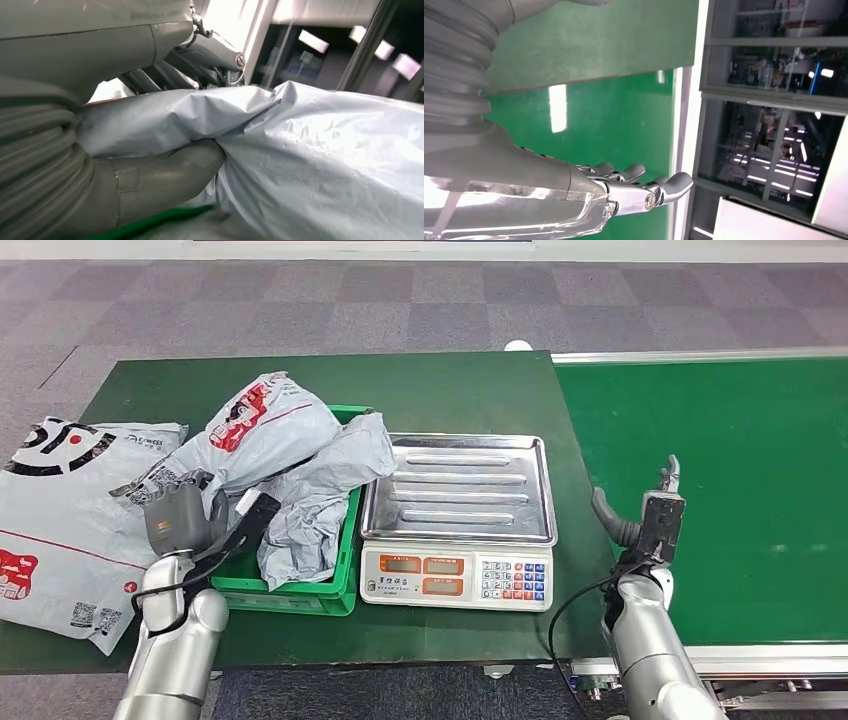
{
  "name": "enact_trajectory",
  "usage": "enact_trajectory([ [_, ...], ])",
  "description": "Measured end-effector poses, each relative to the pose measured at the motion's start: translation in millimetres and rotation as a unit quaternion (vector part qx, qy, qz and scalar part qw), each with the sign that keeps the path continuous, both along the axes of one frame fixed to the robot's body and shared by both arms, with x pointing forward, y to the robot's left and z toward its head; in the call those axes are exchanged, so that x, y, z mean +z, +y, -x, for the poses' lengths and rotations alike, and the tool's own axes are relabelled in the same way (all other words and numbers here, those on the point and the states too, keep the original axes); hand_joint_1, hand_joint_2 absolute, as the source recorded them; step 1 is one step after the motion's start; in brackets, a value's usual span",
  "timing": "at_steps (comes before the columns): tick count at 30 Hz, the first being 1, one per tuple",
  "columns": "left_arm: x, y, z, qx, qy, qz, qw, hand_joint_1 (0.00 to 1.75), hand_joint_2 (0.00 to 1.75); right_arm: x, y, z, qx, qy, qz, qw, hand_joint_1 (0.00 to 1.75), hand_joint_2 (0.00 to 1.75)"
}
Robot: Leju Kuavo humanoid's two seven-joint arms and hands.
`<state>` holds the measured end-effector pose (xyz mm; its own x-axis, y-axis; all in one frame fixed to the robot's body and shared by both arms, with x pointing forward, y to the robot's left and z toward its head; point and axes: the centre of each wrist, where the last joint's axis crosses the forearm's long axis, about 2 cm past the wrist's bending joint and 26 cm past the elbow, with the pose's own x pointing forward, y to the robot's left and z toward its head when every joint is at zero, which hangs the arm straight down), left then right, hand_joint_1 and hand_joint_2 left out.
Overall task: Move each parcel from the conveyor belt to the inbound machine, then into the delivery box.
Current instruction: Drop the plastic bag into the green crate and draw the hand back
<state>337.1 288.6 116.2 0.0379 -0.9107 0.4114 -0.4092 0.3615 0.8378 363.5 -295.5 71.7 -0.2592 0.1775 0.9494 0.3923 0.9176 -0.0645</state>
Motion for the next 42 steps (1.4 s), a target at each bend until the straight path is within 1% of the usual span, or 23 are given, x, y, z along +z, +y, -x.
enact_trajectory([
  [2,11.4,-6,7.9,-0.010,-0.056,0.009,0.998,1.75,1.75,-2,-1,4,-0.004,0.000,-0.002,1.000,0.00,1.75],
  [4,21.5,-11,13.3,-0.018,-0.095,0.012,0.995,1.75,1.75,-4,-2,6,-0.006,-0.001,-0.002,1.000,0.00,1.75],
  [6,27.9,-15,16.9,-0.025,-0.112,0.011,0.993,1.75,1.75,-4,-3,8,-0.007,-0.002,-0.002,1.000,0.00,1.75],
  [9,34.0,-21,22.1,-0.036,-0.120,0.005,0.992,1.75,1.75,-5,-4,11,-0.009,-0.003,0.000,1.000,0.00,1.75],
  [11,37.1,-25,24.0,-0.042,-0.112,-0.003,0.993,1.75,1.75,-6,-5,11,-0.009,-0.004,0.001,1.000,0.00,1.75],
  [16,36.6,-36,25.9,-0.050,-0.050,-0.036,0.997,1.75,1.75,-5,-7,12,-0.009,-0.005,0.005,1.000,0.00,1.75],
  [20,35.1,-39,26.5,-0.047,-0.028,-0.046,0.997,1.75,1.75,-6,-8,12,-0.009,-0.004,0.007,1.000,0.00,1.75],
  [23,30.9,-41,24.0,-0.034,0.020,-0.063,0.997,1.75,1.75,-6,-8,12,-0.009,-0.004,0.010,1.000,0.00,1.75],
  [24,28.4,-42,22.5,-0.031,0.038,-0.067,0.997,1.46,1.75,-6,-9,12,-0.010,-0.004,0.010,1.000,0.00,1.75],
  [27,21.8,-43,17.9,-0.029,0.076,-0.074,0.994,0.15,1.75,-6,-11,13,-0.014,-0.003,0.011,1.000,0.00,1.75],
  [28,20.6,-43,16.5,-0.030,0.082,-0.072,0.994,0.00,1.75,-6,-12,13,-0.015,-0.003,0.011,1.000,0.00,1.75],
  [36,19.4,-45,13.9,-0.042,0.087,-0.005,0.995,0.00,1.75,-10,-16,16,-0.025,0.002,0.010,1.000,0.00,1.75],
  [39,20.7,-46,14.4,-0.048,0.068,0.021,0.996,0.00,1.75,-12,-17,19,-0.026,0.005,0.010,1.000,0.00,1.75],
  [42,24.7,-46,15.3,-0.053,0.019,0.057,0.997,0.00,0.44,-14,-17,22,-0.028,0.007,0.011,1.000,0.00,1.75],
])
